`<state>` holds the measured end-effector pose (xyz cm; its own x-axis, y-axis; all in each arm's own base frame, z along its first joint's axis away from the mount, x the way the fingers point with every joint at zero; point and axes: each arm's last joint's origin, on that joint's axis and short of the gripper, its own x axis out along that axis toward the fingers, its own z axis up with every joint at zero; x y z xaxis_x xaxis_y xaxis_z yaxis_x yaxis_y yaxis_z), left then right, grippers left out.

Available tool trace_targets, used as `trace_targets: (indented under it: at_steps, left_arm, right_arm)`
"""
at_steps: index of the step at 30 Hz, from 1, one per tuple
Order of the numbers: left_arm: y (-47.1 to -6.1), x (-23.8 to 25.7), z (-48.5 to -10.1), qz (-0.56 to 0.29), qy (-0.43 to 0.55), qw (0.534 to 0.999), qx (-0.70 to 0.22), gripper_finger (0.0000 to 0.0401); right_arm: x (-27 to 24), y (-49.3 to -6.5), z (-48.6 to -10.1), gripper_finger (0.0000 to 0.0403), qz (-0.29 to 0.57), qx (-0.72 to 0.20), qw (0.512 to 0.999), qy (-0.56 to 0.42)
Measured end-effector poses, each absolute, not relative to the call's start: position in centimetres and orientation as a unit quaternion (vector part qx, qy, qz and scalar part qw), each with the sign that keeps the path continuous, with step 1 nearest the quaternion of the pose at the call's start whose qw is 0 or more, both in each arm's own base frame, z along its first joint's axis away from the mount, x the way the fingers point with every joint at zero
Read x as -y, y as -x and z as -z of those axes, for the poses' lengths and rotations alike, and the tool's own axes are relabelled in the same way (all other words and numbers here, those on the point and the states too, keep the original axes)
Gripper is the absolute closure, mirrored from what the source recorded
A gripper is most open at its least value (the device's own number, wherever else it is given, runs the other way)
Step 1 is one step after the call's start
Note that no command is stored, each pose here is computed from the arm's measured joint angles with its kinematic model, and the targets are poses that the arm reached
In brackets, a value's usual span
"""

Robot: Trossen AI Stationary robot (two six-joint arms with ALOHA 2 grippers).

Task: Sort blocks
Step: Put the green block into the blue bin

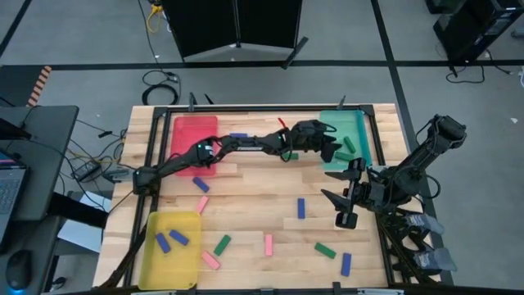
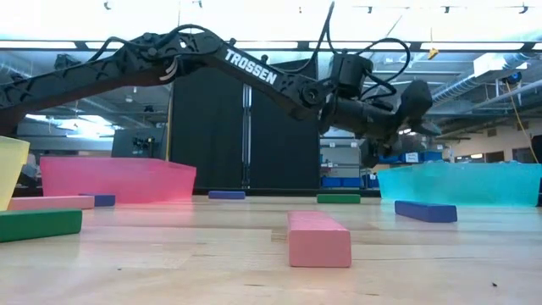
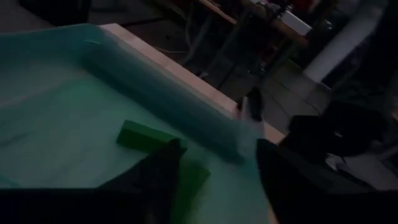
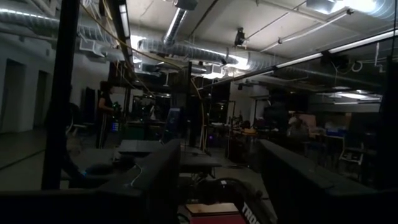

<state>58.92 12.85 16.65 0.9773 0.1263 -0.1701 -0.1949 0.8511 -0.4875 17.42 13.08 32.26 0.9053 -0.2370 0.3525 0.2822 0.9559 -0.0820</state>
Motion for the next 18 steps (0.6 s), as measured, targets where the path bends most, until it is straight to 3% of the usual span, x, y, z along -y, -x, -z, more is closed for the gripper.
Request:
trace_targets:
  at_steps: [3,7,12,18]
  left_arm:
    - [-58.8,-13.0,-17.3,-0.066,0.251,0.963,-0.068,0.0128]
    - [-58.6,-13.2,-18.3,-0.064,0.250,0.964,-0.066,0.0115]
    - [-57.8,-13.4,-22.0,-0.050,0.223,0.972,-0.048,0.0153]
    - [-55.9,-12.3,-26.5,-0.050,0.133,0.984,-0.110,0.0219]
  right_arm:
    - [-13.1,-17.4,-32.3,0.0178,0.133,0.172,0.974,0.066]
    - [-13.1,-17.4,-32.3,0.0178,0.134,0.173,0.974,0.064]
    - [-13.1,-17.4,-32.3,0.0178,0.136,0.171,0.974,0.061]
    - [-13.1,-17.4,-32.2,0.0178,0.136,0.170,0.974,0.062]
